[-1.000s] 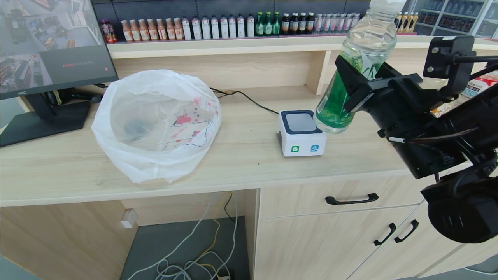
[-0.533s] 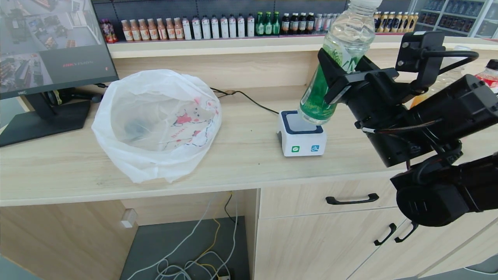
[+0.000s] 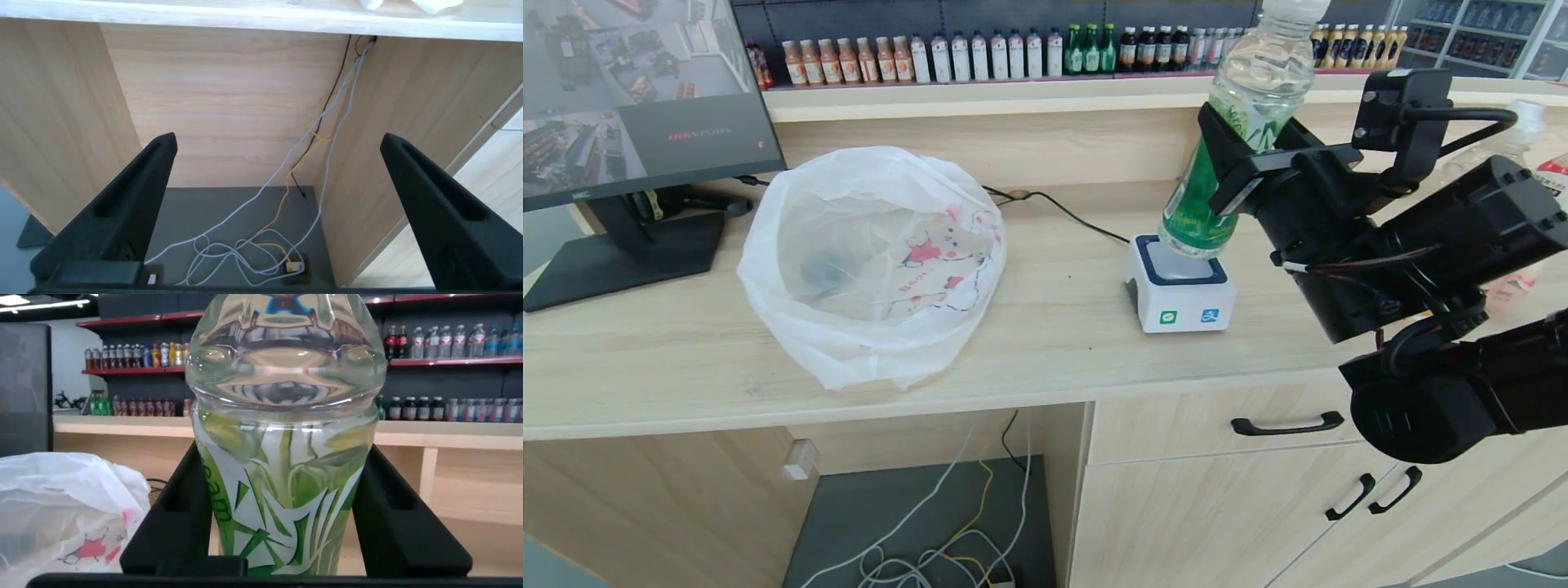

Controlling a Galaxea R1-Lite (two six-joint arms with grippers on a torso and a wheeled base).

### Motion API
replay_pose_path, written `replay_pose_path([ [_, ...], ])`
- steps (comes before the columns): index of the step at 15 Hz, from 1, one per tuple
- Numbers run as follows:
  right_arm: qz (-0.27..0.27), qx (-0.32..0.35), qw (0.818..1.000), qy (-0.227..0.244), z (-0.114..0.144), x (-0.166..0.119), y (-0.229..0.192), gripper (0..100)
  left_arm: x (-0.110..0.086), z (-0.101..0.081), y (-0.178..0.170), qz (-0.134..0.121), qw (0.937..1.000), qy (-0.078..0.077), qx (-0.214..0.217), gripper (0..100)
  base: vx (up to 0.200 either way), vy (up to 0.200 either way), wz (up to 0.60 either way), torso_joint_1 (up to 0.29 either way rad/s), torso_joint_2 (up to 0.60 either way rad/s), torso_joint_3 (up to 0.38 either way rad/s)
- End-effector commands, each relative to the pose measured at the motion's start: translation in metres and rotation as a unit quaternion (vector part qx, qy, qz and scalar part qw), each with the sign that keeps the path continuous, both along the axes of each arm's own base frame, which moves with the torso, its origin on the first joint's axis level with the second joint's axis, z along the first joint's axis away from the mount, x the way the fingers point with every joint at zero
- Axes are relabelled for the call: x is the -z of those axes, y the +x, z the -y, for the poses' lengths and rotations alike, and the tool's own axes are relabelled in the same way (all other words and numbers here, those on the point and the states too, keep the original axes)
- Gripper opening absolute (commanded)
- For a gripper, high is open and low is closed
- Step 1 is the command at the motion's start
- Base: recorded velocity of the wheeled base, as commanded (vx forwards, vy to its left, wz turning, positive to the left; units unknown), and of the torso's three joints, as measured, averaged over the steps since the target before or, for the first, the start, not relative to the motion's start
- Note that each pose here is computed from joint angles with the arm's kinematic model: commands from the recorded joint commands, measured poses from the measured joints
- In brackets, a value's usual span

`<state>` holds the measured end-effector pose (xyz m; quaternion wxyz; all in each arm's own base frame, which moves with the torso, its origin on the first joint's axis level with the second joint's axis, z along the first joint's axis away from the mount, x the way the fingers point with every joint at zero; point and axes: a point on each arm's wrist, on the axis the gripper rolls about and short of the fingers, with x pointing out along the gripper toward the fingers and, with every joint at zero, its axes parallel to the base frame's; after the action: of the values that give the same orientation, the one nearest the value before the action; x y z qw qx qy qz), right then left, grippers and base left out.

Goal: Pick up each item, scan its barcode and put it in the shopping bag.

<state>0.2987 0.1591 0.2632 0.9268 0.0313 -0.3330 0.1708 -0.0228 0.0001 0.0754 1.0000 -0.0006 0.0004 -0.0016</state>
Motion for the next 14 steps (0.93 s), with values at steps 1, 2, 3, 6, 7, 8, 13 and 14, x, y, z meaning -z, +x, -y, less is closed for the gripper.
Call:
replay_pose_path([
  [1, 0.001, 0.008, 1.0, 0.0, 0.0049, 0.0, 0.0026, 0, 0.0, 0.0, 0.0, 0.0, 1.0, 0.0, -0.001, 100, 0.0, 0.2, 0.0, 0.012, 0.01, 0.002],
  [2, 0.002, 0.008, 1.0, 0.001, 0.005, -0.0005, 0.0022, 0, 0.0, 0.0, 0.0, 0.0, 1.0, 0.0, -0.001, 100, 0.0, 0.2, 0.0, -0.002, 0.0, 0.007],
  [3, 0.002, 0.008, 1.0, 0.001, 0.005, -0.0005, 0.0022, 0, 0.0, 0.0, 0.0, 0.0, 1.0, 0.0, -0.001, 100, 0.0, 0.2, 0.0, -0.002, 0.0, 0.007],
  [6, 0.003, 0.009, 1.0, 0.001, 0.0057, -0.001, 0.0021, 0, 0.0, 0.0, 0.0, 0.0, 1.0, 0.0, -0.001, 100, 0.0, 0.2, 0.0, 0.004, 0.0, 0.005],
  [7, 0.002, 0.009, 1.0, 0.002, 0.0057, -0.001, 0.0021, 0, 0.0, 0.0, 0.0, 0.0, 1.0, 0.0, -0.001, 100, 0.0, 0.2, 0.0, 0.002, 0.0, 0.002],
  [8, 0.002, 0.009, 1.0, 0.002, 0.0057, -0.001, 0.0021, 0, 0.0, 0.0, 0.0, 0.0, 1.0, 0.0, -0.001, 100, 0.0, 0.2, 0.0, 0.002, 0.0, 0.002],
  [13, 0.007, 0.009, 1.0, 0.004, 0.0056, -0.0037, 0.0023, 0, 0.0, 0.0, 0.0, 0.0, 1.0, 0.0, -0.001, 100, 0.0, 0.2, 0.0, 0.003, 0.0, 0.007],
  [14, 0.009, 0.009, 1.0, 0.005, 0.0056, -0.0049, 0.0024, 0, 0.0, 0.0, 0.0, 0.0, 1.0, 0.001, -0.001, 100, 0.0, 0.2, 0.0, -0.007, 0.0, 0.002],
])
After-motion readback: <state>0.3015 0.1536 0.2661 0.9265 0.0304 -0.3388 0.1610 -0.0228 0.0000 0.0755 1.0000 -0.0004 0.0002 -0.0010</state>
